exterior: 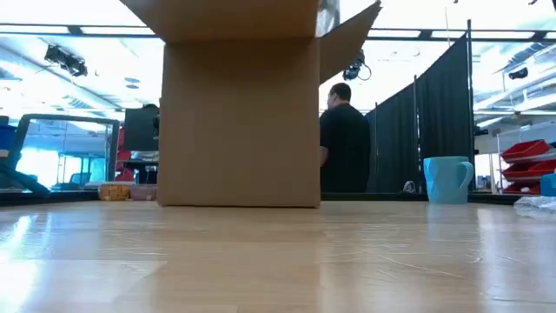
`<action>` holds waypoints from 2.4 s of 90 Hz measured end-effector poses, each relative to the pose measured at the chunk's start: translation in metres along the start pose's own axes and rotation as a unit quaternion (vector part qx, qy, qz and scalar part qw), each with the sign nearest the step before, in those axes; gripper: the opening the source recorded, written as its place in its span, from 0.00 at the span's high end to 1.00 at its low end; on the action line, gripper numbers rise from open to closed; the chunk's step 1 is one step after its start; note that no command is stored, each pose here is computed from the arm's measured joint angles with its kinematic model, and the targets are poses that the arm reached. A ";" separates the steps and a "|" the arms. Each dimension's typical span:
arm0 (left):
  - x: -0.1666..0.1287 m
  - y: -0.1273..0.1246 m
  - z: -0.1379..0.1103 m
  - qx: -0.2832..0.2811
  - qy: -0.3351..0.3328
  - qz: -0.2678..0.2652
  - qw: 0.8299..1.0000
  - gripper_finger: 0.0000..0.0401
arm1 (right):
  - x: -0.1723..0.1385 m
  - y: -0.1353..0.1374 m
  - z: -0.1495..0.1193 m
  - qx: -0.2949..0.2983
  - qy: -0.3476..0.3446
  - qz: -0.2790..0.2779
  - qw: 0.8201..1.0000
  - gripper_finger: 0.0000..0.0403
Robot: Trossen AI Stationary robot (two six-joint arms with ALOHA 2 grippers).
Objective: Wrap mug
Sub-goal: Put the wrapped brown cup into the cardboard box
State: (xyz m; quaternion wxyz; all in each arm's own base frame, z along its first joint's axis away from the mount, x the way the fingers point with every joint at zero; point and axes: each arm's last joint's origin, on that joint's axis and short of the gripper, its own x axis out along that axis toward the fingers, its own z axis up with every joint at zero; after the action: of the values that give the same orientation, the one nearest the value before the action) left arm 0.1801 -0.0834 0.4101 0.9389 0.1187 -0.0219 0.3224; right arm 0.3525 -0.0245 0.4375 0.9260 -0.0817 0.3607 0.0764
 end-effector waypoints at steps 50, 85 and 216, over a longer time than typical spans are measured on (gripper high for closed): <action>0.059 0.084 -0.006 -0.048 0.159 0.040 0.985 0.63 | 0.000 -0.003 0.004 -0.002 -0.027 0.008 1.000 0.95; 0.083 0.134 -0.045 -0.039 0.289 0.117 0.949 0.63 | -0.004 -0.028 0.007 0.040 -0.052 -0.114 0.991 0.94; 0.109 0.079 -0.107 -0.108 0.332 -0.181 0.919 0.63 | 0.049 -0.025 -0.063 0.130 0.185 -0.006 0.974 0.95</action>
State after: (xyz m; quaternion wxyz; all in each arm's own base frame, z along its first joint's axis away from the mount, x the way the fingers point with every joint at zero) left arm 0.2140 0.0672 0.3357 0.9417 -0.0951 0.2785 0.1633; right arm 0.3518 -0.0578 0.3606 0.8462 0.0243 0.5322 0.0073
